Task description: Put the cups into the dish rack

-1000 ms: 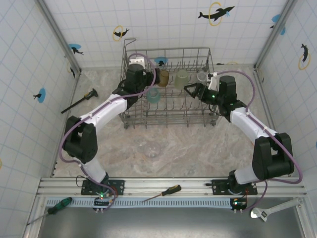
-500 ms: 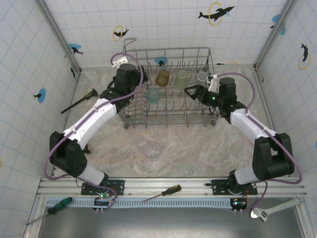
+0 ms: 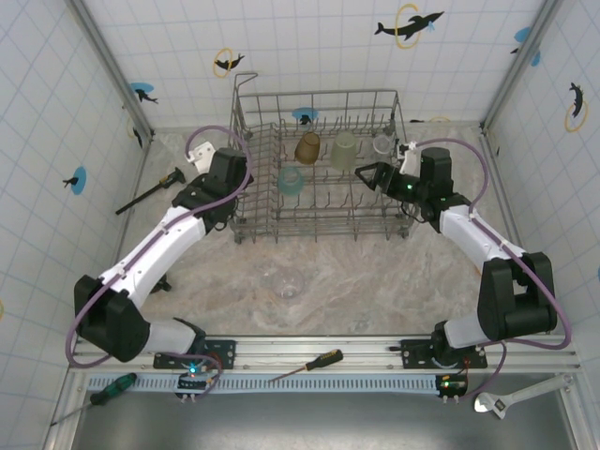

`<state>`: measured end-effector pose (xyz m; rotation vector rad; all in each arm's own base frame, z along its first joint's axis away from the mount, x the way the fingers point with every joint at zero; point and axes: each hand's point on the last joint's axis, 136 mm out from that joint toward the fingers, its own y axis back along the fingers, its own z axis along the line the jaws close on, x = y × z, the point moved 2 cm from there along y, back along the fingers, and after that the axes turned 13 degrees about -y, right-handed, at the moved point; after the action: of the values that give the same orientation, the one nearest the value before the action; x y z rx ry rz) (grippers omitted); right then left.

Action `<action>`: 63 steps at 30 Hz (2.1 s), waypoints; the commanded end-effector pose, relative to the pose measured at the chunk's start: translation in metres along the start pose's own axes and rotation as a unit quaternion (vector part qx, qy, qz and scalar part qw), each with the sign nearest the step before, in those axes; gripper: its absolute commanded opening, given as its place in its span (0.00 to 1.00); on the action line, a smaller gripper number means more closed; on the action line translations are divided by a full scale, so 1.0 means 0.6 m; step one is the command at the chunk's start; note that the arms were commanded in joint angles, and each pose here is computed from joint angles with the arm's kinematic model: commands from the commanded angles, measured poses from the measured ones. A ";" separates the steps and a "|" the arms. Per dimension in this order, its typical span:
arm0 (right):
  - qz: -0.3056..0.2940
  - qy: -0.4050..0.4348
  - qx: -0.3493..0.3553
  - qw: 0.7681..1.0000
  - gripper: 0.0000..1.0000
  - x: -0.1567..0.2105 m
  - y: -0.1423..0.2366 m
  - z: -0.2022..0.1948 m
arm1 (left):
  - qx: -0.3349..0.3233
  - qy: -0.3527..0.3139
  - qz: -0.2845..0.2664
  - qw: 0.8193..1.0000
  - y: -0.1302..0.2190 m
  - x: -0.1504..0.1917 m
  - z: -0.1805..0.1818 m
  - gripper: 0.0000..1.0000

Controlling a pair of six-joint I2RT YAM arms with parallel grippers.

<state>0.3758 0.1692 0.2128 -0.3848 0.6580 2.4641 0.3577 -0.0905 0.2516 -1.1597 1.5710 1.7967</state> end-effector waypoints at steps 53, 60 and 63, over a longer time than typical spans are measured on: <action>0.047 0.001 0.012 0.999 1.00 0.028 -0.025 0.010 | -0.174 0.116 0.213 0.954 -0.047 0.230 0.369 0.82; 0.053 -0.004 0.015 0.998 1.00 0.031 -0.030 0.003 | -0.183 0.118 0.230 0.949 -0.055 0.249 0.375 0.65; 0.053 -0.004 0.016 0.998 1.00 0.031 -0.030 0.001 | -0.207 0.114 0.231 0.944 -0.052 0.256 0.387 0.57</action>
<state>0.3647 0.1870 0.1857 -0.2986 0.7503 2.5492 0.2446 0.1069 0.1075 -1.2963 1.7998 2.4042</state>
